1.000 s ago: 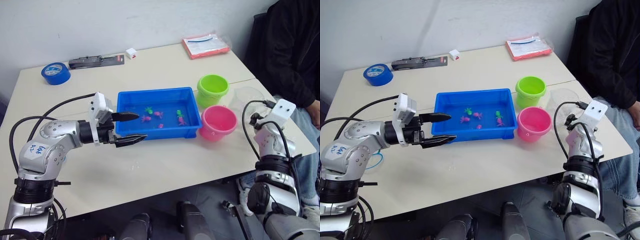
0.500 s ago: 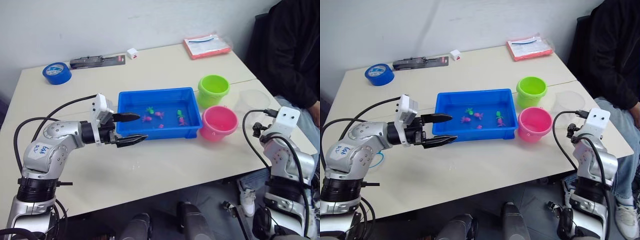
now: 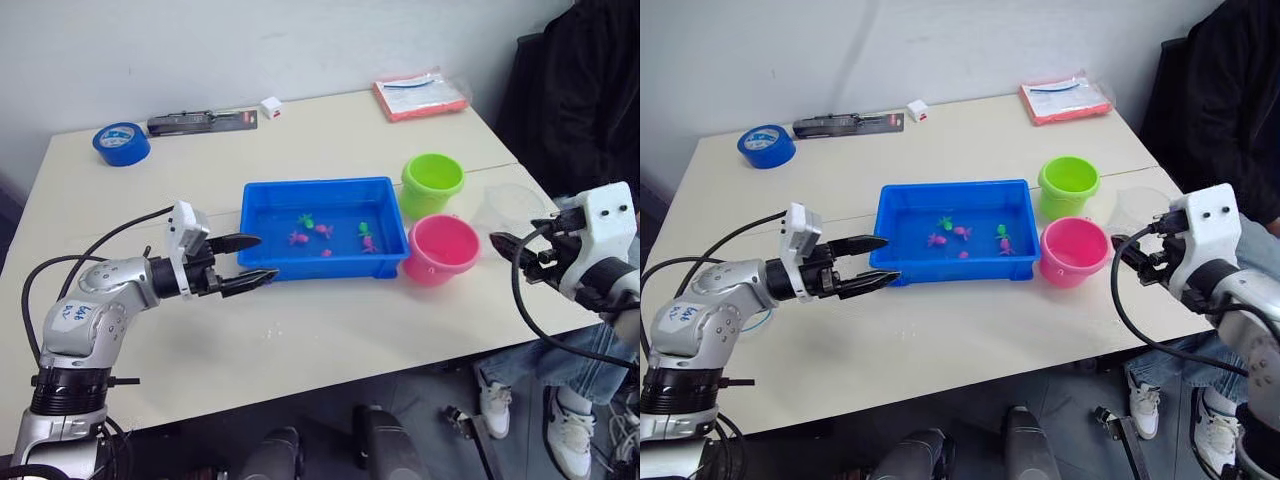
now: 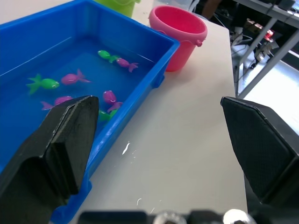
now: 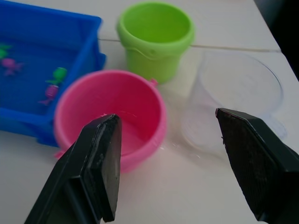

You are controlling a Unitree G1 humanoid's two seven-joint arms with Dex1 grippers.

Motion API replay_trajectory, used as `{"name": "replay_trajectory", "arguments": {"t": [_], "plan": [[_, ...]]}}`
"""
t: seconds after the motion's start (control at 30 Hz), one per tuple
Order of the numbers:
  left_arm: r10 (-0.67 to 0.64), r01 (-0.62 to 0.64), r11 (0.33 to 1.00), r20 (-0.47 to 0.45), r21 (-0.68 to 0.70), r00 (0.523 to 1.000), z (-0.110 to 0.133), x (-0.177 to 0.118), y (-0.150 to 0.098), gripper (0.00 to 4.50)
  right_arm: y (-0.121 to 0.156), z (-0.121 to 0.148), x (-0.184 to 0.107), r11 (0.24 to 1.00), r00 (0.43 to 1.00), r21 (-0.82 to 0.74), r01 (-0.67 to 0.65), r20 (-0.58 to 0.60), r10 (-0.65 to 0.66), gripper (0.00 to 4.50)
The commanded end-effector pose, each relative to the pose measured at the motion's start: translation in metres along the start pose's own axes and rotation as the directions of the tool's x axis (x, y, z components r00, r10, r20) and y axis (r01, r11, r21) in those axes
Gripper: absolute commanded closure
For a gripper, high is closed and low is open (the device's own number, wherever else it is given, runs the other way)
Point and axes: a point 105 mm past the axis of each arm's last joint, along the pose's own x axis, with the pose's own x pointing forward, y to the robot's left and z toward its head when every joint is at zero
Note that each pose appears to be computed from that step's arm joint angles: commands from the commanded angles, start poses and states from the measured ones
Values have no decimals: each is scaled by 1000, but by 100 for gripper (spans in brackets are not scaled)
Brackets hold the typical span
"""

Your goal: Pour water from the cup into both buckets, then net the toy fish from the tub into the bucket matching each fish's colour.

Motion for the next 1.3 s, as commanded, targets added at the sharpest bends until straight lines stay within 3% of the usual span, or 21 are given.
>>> {"name": "replay_trajectory", "arguments": {"t": [0.03, 0.1, 0.37, 0.57, 0.83, 1.07, 1.3], "plan": [[75, -75, 997, 13, 17, 997, 2, -17, 11, 0, 27, 11, 0, 985, 984, -25, -169, 58, 170, 7], [108, -109, 994, 7, 13, 994, -1, -25, 15, 0, 44, 16, 0, 960, 956, -9, -279, 88, 279, 7], [266, -266, 964, 6, -18, 964, -8, -55, 31, 0, 85, 30, 6, 860, 851, -60, -507, 126, 510, 7], [425, -423, 902, 8, -82, 905, -11, -75, 54, 0, 109, 28, 11, 791, 782, -103, -603, 123, 611, 7], [574, -579, 803, -75, -145, 815, -26, -92, 81, 0, 140, 17, 10, 642, 650, -183, -744, 19, 759, 7], [682, -701, 701, -167, -129, 712, -43, -97, 113, 0, 154, 22, 9, 581, 623, -378, -721, 16, 782, 7], [705, -740, 668, -256, -73, 661, -62, -96, 137, 0, 160, 15, 7, 535, 607, -487, -690, 12, 795, 7]]}}
